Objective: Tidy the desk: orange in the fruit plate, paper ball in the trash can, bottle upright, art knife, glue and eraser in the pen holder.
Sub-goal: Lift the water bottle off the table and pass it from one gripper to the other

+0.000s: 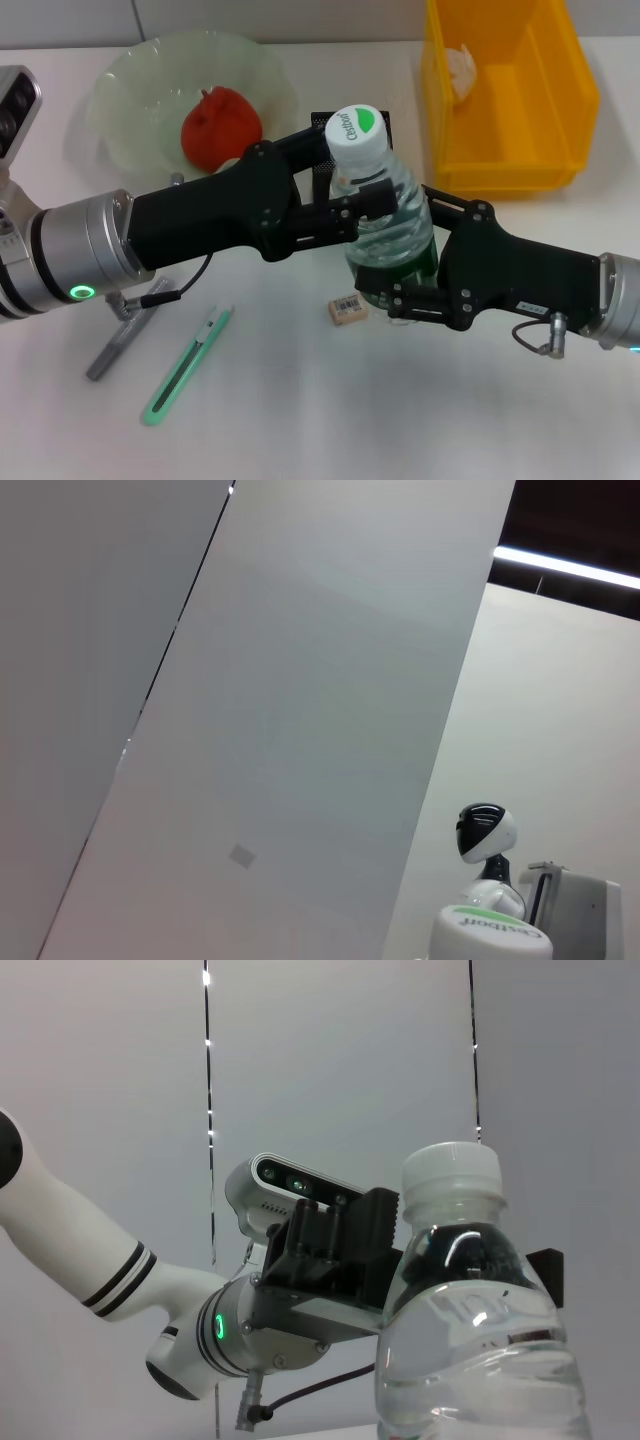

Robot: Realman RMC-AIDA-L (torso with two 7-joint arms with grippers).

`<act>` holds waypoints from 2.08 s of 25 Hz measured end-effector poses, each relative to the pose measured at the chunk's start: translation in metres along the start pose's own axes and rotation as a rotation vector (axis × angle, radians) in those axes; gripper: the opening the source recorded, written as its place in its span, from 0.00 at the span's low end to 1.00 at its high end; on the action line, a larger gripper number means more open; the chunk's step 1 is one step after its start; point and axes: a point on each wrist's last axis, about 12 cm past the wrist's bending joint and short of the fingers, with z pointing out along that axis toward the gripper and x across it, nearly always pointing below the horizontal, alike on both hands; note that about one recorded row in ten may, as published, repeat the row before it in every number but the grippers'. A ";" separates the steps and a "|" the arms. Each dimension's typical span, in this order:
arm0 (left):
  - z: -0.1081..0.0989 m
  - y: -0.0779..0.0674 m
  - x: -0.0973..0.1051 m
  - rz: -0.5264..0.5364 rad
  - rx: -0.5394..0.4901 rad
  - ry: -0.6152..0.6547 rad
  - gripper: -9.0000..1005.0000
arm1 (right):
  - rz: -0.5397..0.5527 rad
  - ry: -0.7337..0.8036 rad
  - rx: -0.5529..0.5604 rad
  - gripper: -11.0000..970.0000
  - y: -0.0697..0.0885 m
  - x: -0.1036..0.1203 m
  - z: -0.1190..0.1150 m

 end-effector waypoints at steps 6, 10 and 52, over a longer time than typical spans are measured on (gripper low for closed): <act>-0.001 -0.001 0.002 -0.003 -0.004 -0.008 0.81 | 0.002 -0.001 -0.002 0.79 0.000 0.000 0.002; -0.003 -0.006 0.006 0.027 0.005 -0.035 0.81 | -0.008 0.001 -0.002 0.79 0.000 0.001 0.004; -0.002 -0.008 0.010 0.024 0.005 -0.034 0.70 | 0.016 -0.006 -0.059 0.79 0.002 0.001 0.013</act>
